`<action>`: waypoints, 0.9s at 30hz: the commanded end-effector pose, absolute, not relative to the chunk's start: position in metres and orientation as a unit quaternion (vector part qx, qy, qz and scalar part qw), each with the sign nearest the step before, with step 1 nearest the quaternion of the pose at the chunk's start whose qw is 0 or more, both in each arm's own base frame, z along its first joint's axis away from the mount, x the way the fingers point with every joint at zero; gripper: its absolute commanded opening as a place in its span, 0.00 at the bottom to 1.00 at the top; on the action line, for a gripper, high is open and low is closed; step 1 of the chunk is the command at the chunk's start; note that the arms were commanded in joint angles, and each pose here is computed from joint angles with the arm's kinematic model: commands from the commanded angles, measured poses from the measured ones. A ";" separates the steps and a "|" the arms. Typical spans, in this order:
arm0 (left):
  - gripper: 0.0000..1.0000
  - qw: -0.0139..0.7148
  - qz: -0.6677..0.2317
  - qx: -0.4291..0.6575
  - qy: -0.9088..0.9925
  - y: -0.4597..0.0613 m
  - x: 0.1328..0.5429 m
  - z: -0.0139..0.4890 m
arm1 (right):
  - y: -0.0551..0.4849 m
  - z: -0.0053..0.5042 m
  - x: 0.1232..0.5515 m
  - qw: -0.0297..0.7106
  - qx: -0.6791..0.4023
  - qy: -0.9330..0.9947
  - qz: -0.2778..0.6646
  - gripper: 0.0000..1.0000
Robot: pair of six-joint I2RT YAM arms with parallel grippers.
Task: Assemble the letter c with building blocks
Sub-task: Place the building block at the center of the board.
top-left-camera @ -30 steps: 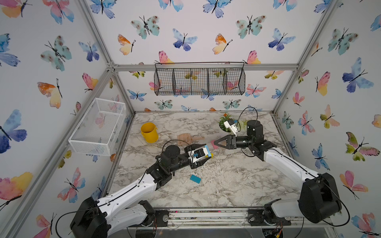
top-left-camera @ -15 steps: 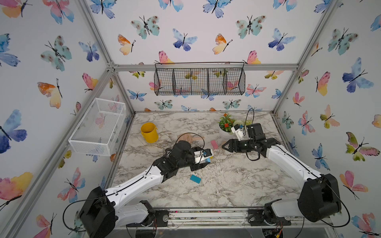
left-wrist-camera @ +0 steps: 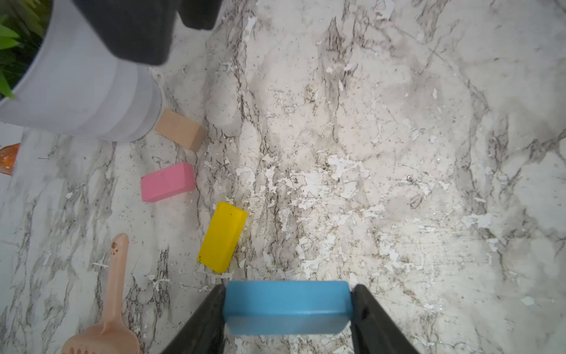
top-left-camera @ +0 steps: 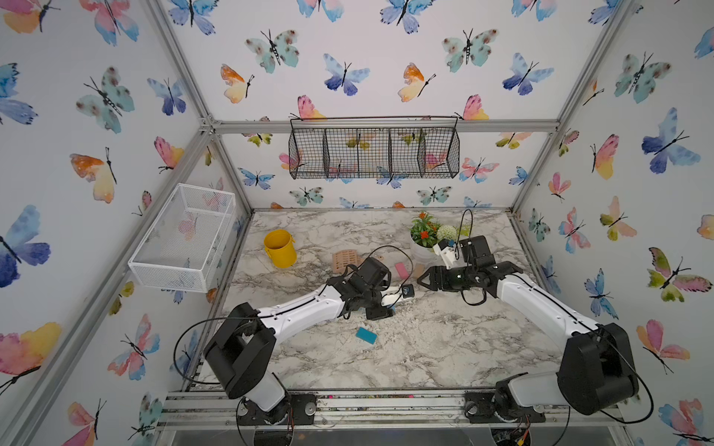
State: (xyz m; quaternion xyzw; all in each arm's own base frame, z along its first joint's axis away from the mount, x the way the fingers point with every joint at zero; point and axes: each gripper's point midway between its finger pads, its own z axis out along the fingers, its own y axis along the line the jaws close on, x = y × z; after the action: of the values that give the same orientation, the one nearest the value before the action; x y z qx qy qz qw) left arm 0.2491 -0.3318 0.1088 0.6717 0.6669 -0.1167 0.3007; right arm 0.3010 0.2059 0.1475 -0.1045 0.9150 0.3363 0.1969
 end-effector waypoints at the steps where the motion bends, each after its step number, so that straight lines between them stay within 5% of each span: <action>1: 0.51 0.250 -0.075 0.688 0.677 -0.327 0.251 0.083 | 0.205 0.136 0.299 0.186 -0.105 0.921 0.326 0.65; 27: 0.52 0.191 -0.059 0.672 0.713 -0.339 0.267 0.040 | 0.193 0.126 0.304 0.187 -0.089 0.935 0.286 0.67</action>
State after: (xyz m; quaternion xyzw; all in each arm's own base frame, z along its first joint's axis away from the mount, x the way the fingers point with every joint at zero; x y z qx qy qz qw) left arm 0.2697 -0.3400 0.0442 0.6746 0.7069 -0.0588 0.2045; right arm 0.3049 0.1994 0.1312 -0.0962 0.9263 0.3105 0.1905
